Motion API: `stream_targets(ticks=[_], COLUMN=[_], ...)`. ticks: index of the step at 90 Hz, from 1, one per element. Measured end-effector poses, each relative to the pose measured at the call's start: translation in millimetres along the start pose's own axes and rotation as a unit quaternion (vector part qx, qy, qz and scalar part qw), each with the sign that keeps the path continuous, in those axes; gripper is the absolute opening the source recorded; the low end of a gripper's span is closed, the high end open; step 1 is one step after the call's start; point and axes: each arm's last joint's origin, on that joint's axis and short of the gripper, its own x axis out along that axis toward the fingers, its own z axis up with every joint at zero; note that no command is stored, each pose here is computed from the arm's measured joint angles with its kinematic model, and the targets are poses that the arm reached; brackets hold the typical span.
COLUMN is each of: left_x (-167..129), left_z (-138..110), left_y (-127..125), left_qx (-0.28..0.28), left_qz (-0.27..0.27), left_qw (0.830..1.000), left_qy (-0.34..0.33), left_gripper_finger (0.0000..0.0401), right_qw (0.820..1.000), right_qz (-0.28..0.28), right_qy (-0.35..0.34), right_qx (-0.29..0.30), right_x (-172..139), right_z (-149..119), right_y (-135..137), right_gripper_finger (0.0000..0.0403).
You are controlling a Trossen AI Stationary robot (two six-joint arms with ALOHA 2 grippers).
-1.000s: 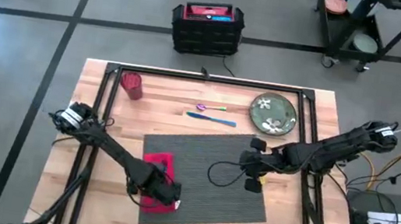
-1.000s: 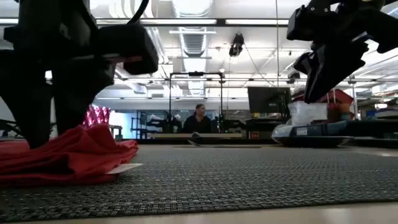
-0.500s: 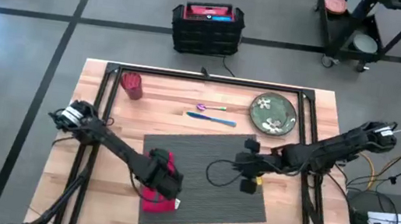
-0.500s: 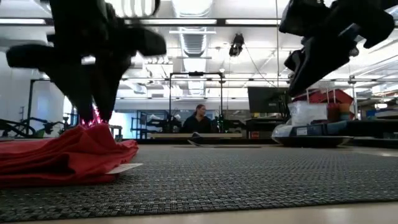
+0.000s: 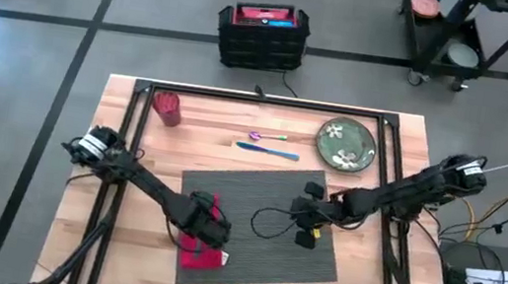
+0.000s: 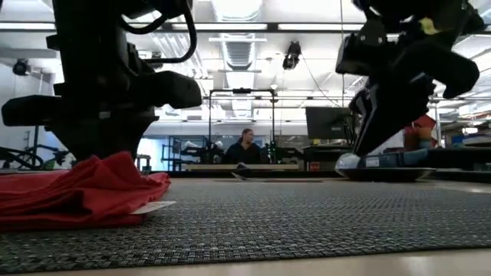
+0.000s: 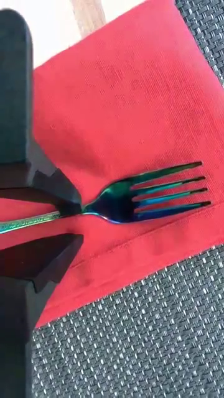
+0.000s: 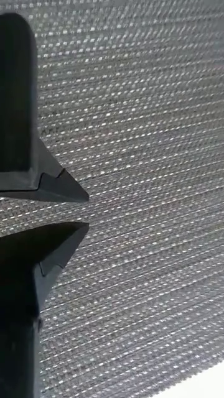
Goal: Set table place
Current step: Put the blue fork on top of the red table napkin
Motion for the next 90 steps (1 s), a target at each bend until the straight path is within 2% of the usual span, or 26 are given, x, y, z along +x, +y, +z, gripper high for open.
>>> stream_targets(ticks=[30,48,73,90], left_x=[-6,-15,-8,-3], left_z=[-1,1,1,-1], left_y=[-4,-4,0,1], left_qx=[-0.001,-0.001,-0.009,-0.010], left_qz=[0.000,0.010,0.015,0.007], left_qw=[1.000,1.000,1.000,1.000], left_qy=[0.017,0.010,0.009,0.012], left_gripper_finger=[0.0077,0.0077,0.0077,0.0077], right_qw=[1.000,1.000,1.000,1.000], right_qz=[-0.001,0.001,0.012,0.012], right_qy=[0.003,0.005,0.009,0.009], right_qx=[-0.004,-0.003,-0.005,-0.007], right_x=[2,2,2,2], right_z=[-1,-1,-1,-1], right_y=[0,0,1,1], right_gripper_finger=[0.0062,0.0050,0.0033,0.0036])
